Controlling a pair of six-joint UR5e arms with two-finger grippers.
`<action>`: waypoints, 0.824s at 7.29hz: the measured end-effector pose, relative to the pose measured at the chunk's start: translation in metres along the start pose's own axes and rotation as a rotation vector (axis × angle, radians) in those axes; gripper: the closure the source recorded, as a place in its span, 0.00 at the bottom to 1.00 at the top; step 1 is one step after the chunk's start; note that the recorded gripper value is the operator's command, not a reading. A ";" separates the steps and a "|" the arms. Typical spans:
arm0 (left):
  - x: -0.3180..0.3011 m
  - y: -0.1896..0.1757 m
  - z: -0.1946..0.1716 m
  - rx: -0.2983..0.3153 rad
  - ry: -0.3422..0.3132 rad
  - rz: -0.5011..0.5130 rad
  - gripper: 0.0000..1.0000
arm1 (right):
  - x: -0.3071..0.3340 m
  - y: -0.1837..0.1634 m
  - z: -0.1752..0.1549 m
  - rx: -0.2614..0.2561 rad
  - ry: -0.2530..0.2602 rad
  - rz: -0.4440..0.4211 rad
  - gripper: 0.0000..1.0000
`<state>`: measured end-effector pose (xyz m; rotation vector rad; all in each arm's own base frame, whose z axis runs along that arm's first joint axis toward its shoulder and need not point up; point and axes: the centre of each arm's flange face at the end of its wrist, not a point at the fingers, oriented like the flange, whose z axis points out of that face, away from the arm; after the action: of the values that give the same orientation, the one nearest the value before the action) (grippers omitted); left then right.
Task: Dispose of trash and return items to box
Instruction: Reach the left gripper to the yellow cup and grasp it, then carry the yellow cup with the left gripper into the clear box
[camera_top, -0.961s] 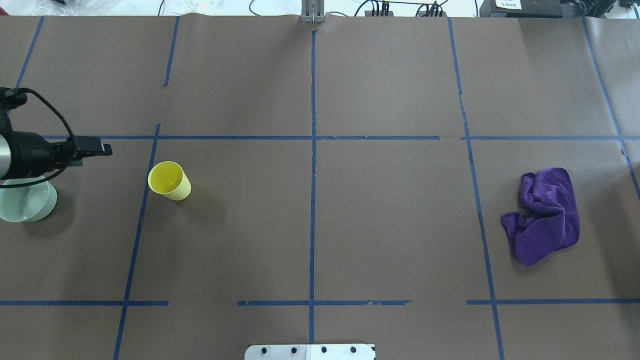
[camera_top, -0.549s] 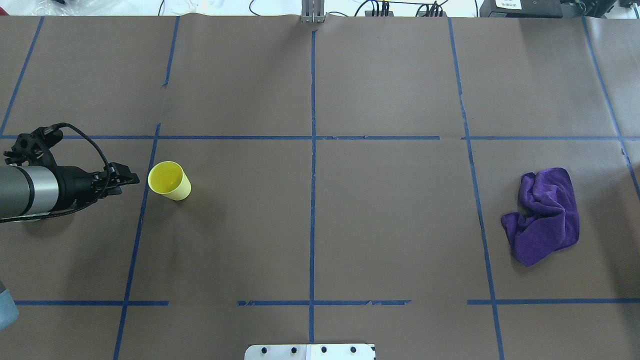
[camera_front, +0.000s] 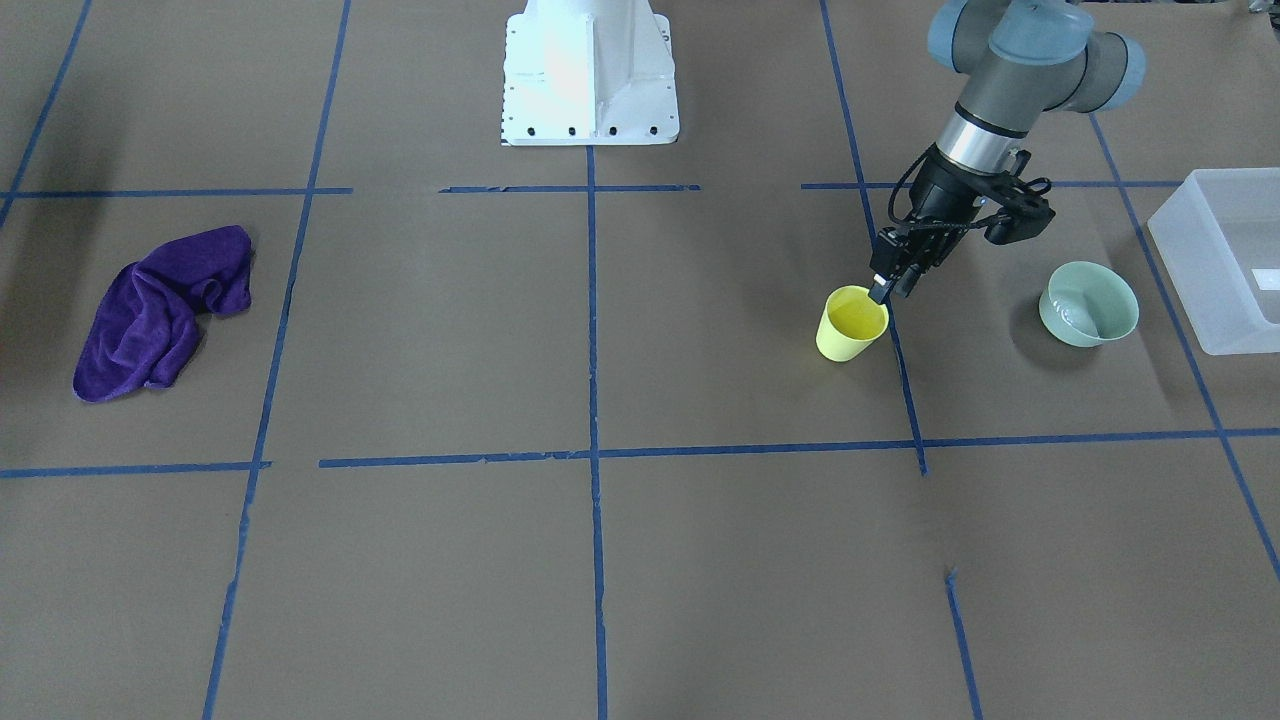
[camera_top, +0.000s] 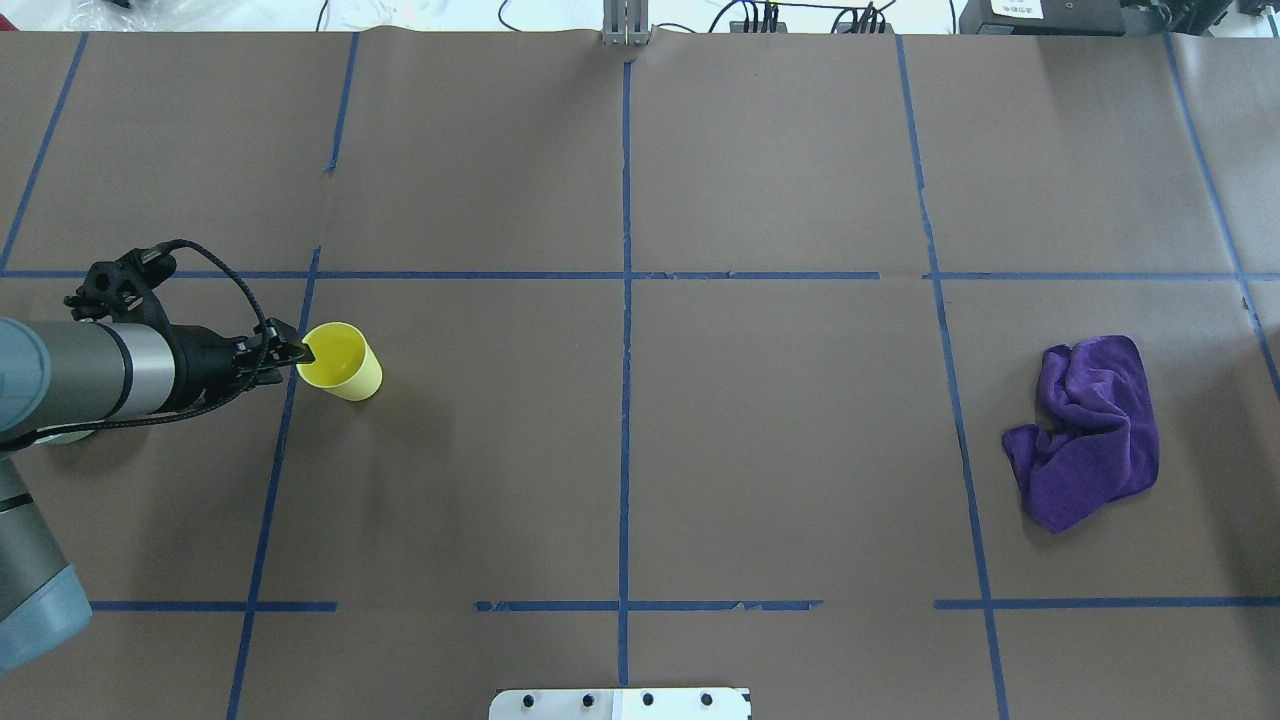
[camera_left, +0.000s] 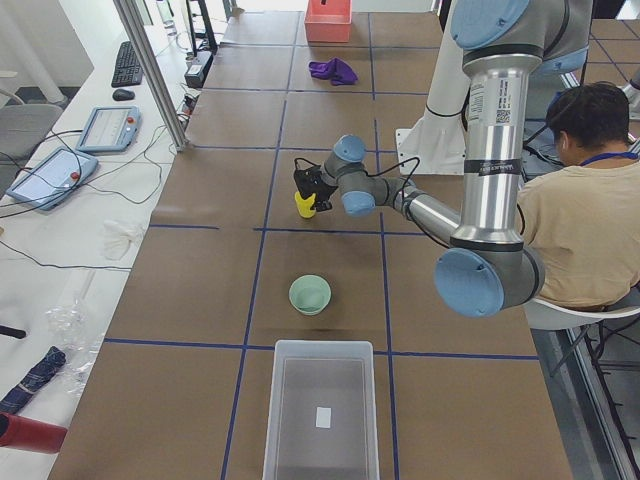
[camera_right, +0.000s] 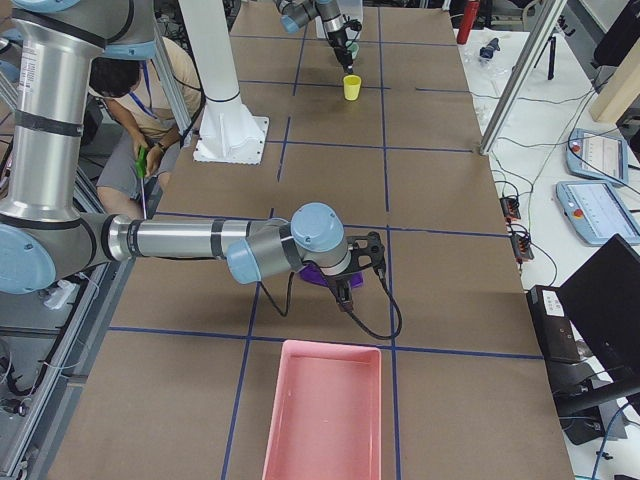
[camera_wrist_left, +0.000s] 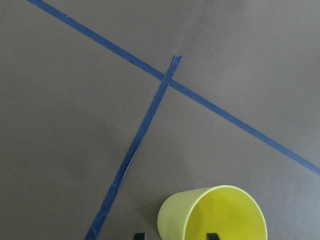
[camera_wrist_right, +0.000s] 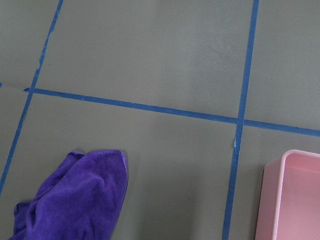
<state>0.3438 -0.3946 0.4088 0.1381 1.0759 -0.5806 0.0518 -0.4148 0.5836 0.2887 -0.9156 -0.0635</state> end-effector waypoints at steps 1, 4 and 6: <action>0.004 -0.001 0.009 0.002 -0.008 -0.001 0.57 | 0.000 0.000 0.000 -0.001 0.000 0.000 0.00; 0.005 -0.002 0.027 0.003 -0.027 -0.002 1.00 | 0.002 0.003 0.001 -0.003 0.002 0.003 0.00; 0.008 -0.005 0.018 0.006 -0.018 0.015 1.00 | 0.003 0.006 0.001 -0.006 0.003 0.007 0.00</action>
<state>0.3583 -0.4086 0.4119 0.1460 1.0545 -0.5702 0.0525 -0.4102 0.5883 0.2803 -0.9136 -0.0593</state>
